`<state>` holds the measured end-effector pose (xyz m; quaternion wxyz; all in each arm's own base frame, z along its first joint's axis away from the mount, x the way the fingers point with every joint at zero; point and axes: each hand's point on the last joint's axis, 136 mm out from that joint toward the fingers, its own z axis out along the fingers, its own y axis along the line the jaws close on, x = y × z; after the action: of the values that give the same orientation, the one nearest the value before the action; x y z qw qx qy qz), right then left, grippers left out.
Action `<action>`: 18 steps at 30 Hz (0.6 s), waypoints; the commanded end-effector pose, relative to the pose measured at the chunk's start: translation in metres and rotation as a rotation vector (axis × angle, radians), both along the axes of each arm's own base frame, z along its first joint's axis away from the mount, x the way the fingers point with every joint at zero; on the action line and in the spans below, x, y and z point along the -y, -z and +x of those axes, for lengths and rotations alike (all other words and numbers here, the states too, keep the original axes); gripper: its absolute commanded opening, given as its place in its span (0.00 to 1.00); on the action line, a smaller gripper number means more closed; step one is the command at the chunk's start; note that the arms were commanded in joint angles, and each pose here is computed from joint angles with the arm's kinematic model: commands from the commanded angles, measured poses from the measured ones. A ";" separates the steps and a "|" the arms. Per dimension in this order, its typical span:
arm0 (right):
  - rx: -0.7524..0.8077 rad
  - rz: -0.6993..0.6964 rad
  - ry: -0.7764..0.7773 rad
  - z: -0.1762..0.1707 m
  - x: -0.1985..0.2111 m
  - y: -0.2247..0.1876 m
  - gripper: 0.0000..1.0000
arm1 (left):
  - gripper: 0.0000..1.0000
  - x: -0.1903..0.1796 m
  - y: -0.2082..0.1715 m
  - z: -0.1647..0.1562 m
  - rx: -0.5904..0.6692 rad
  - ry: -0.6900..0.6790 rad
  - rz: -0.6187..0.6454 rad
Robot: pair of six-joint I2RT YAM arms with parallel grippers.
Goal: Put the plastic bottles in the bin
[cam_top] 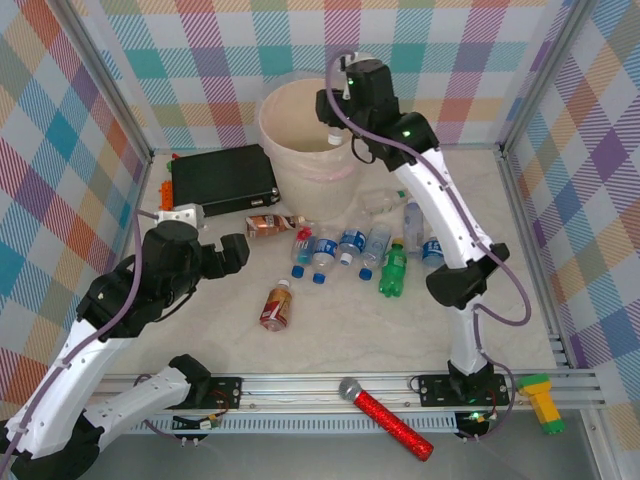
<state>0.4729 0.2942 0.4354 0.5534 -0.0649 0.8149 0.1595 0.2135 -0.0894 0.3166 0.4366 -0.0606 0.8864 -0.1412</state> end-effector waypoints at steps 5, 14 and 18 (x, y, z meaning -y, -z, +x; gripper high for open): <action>0.136 -0.042 -0.039 0.022 -0.025 -0.009 0.56 | 1.00 -0.012 -0.010 -0.011 0.021 -0.022 0.002; 0.179 -0.066 -0.026 0.040 -0.033 0.001 0.56 | 0.99 -0.012 -0.010 -0.010 0.021 -0.025 -0.004; 0.185 -0.081 -0.020 0.045 -0.035 0.005 0.56 | 1.00 -0.014 -0.012 -0.010 0.026 -0.039 0.002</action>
<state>0.5130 0.3265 0.4101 0.5890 -0.1149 0.7901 0.1250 0.2072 -0.0803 0.3174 0.4394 -0.0669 0.8861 -0.1313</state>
